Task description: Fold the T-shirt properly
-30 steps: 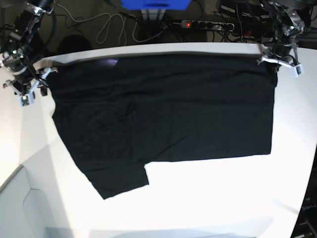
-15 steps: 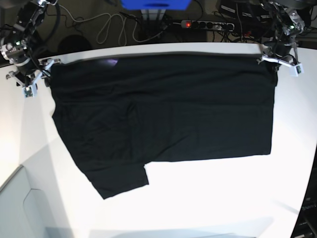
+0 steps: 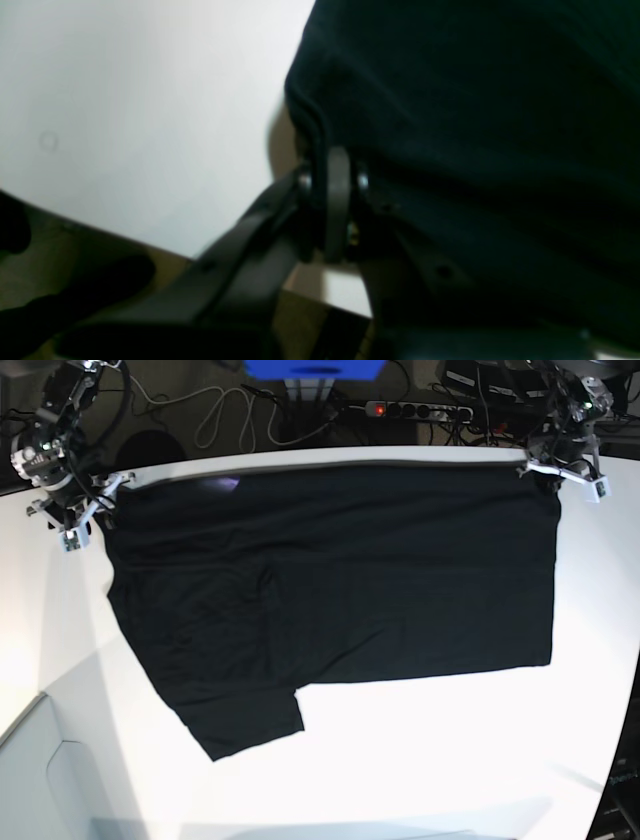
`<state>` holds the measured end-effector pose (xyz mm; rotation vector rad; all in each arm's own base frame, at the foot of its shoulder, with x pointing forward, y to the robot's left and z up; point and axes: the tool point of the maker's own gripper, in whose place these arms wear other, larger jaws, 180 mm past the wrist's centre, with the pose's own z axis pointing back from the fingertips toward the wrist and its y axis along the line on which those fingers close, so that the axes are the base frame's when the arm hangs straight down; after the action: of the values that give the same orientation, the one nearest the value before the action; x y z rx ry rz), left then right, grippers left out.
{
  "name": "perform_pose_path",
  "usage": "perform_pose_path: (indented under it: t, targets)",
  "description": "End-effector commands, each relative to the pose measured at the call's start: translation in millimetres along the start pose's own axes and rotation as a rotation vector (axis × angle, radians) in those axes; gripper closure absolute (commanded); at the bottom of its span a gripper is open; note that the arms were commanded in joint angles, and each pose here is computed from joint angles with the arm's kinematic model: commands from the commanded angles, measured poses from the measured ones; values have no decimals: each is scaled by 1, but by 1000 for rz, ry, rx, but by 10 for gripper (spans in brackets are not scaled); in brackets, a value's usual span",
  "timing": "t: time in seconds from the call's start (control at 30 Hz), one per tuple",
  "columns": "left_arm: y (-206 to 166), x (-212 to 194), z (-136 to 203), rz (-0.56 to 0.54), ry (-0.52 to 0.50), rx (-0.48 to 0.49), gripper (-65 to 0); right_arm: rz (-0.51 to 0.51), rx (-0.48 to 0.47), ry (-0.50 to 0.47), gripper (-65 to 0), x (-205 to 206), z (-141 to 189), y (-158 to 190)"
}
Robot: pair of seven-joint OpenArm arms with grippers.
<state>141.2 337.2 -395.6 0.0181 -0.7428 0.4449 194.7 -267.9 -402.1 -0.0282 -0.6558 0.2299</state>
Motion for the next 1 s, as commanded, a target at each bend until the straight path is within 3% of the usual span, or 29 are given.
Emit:
perform_pose_path:
  t: [0.0,0.17,0.23,0.47,0.87,0.97]
  targets:
    - [2,14,4,-19,-42,1,-22,26,1,-33,-288,9,4,-4]
    - [-3,22,7,-32,-63,-6,-290,29,-4,-38,-288,11,5,-5]
    - [-6,26,10,-44,-76,-9,-350,31,-6,-41,-288,12,6,-6]
    - [-6,62,33,-77,-192,19,-352,19,-64,-69,-289,20,16,-24]
    - [-16,148,38,-66,-425,13,-355,47,-112,-232,-289,93,15,-39]
    - [-22,165,33,-42,-471,-2,-355,56,-74,-269,-290,116,2,-31]
